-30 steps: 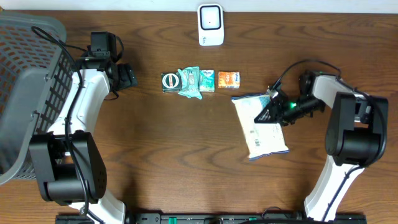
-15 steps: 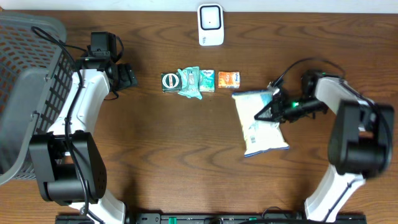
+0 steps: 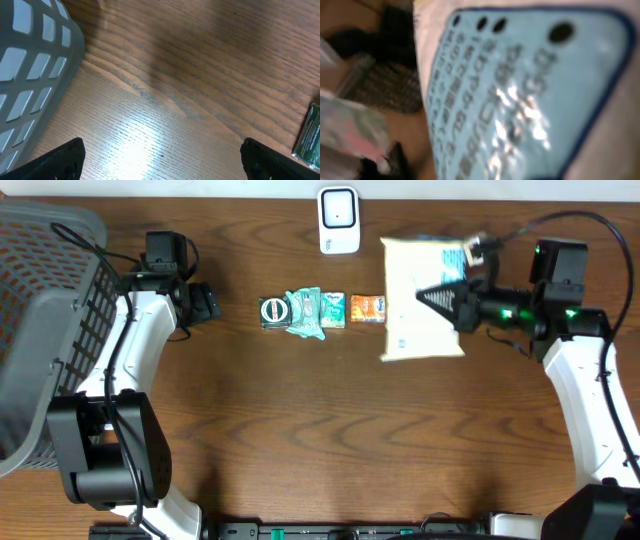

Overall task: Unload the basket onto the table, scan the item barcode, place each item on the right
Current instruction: 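Lift the snack bag and carry it up toward the scanner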

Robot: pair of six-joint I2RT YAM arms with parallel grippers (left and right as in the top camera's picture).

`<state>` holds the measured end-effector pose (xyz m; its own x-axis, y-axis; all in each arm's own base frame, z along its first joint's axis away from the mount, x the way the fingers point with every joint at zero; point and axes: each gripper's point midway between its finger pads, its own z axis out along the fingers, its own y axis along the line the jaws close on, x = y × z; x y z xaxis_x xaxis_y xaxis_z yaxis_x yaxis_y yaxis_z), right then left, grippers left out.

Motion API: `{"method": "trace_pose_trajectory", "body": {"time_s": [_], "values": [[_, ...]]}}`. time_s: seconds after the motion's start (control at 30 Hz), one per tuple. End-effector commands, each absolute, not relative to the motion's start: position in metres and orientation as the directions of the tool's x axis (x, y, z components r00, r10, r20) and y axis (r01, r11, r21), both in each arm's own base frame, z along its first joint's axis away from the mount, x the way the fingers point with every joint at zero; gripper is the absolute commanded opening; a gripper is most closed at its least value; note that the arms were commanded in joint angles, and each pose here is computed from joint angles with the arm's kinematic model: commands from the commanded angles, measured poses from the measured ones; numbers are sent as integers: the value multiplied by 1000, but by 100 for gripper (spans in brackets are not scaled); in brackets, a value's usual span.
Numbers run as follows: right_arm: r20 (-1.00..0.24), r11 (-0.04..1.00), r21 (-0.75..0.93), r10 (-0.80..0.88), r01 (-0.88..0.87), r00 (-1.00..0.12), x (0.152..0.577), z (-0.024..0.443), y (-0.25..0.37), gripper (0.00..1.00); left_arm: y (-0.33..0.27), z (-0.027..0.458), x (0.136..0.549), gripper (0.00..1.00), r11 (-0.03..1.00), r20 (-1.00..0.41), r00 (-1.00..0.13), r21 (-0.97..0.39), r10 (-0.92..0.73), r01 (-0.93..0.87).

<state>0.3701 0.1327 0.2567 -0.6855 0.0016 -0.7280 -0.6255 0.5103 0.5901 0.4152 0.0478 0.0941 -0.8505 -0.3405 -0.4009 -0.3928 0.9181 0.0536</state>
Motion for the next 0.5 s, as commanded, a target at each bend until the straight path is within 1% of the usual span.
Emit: {"method": "trace_pose_trajectory", "body": {"time_s": [0.0,0.33,0.47], "values": [[-588,347,775,92,-528,-803,359,286,160,1,49,92,414,97,921,-397,-857,65,-328,-383],[-558,255,807,34,-533,-829,343,293,192,1,49,92,414,98,921,-397,-857,65,-328,-383],[-558,277,803,41,-527,-829,346,290,191,1,49,92,414,98,921,-397,-857,65,-328,-383]]}}
